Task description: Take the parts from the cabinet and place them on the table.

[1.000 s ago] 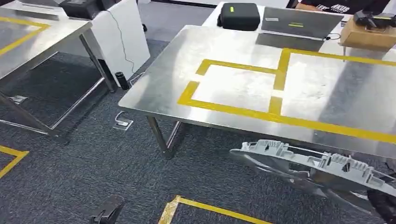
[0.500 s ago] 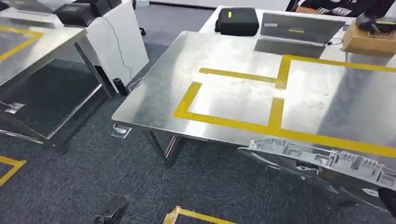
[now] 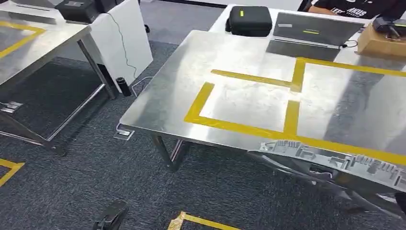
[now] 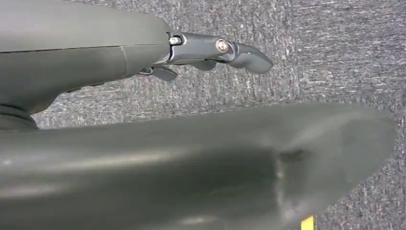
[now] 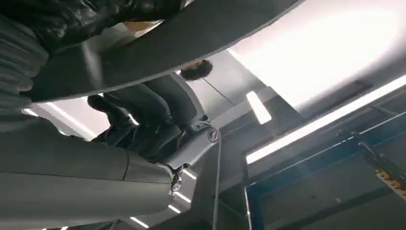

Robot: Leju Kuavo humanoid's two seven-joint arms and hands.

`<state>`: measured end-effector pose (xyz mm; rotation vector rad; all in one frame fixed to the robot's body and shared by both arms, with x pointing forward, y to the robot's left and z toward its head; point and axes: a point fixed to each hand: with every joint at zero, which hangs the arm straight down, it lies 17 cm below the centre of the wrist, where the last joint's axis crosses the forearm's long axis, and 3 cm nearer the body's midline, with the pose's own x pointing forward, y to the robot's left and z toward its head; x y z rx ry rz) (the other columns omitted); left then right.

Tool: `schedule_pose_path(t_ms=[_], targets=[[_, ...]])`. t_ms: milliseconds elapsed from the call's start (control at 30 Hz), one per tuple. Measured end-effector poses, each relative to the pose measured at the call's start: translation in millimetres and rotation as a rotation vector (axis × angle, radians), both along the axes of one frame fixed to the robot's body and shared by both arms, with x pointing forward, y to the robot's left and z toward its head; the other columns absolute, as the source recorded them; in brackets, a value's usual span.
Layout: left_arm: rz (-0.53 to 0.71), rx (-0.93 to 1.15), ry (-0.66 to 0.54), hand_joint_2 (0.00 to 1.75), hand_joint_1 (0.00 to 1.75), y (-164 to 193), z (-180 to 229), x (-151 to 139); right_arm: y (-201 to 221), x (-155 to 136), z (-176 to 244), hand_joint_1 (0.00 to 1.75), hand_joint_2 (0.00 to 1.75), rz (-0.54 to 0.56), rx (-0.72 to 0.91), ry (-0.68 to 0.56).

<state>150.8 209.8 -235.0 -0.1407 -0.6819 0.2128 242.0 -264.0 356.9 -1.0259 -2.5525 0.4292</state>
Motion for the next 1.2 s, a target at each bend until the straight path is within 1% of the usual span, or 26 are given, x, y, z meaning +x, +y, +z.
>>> schedule_pose_path(t_ms=[233, 300, 433, 600, 733, 867, 1200], targets=[[-0.007, -0.005, -0.001, 0.00, 0.00, -1.5, 0.3, -0.3, -34.1, 1.2, 13.3, 1.75, 1.75, -0.060, 0.005, -0.015], [-0.008, -0.011, -0.006, 0.00, 0.00, -2.5, 1.2, 0.4, -54.6, 4.9, 16.8, 1.75, 1.75, -0.084, 0.017, 0.005], [-0.018, -0.013, -0.008, 0.00, 0.00, -3.6, 1.6, 1.3, -99.4, 11.3, 28.9, 1.75, 1.75, -0.091, 0.038, 0.047], [-0.024, -0.014, -0.016, 0.00, 0.00, -4.3, 2.9, 5.9, -149.6, 13.2, 44.9, 1.75, 1.75, -0.166, 0.034, 0.060], [-0.032, -0.012, -0.020, 0.00, 0.00, -4.9, 3.6, 8.4, -178.7, 10.2, 54.1, 1.75, 1.75, -0.228, 0.025, 0.054], [-0.036, -0.008, -0.021, 0.00, 0.00, -4.1, 3.6, 9.2, -194.2, 8.1, 57.7, 1.75, 1.75, -0.270, 0.017, 0.052], [-0.038, -0.006, -0.023, 0.00, 0.00, -3.2, 3.9, 10.8, -205.4, 7.8, 61.0, 1.75, 1.75, -0.306, 0.002, 0.051]])
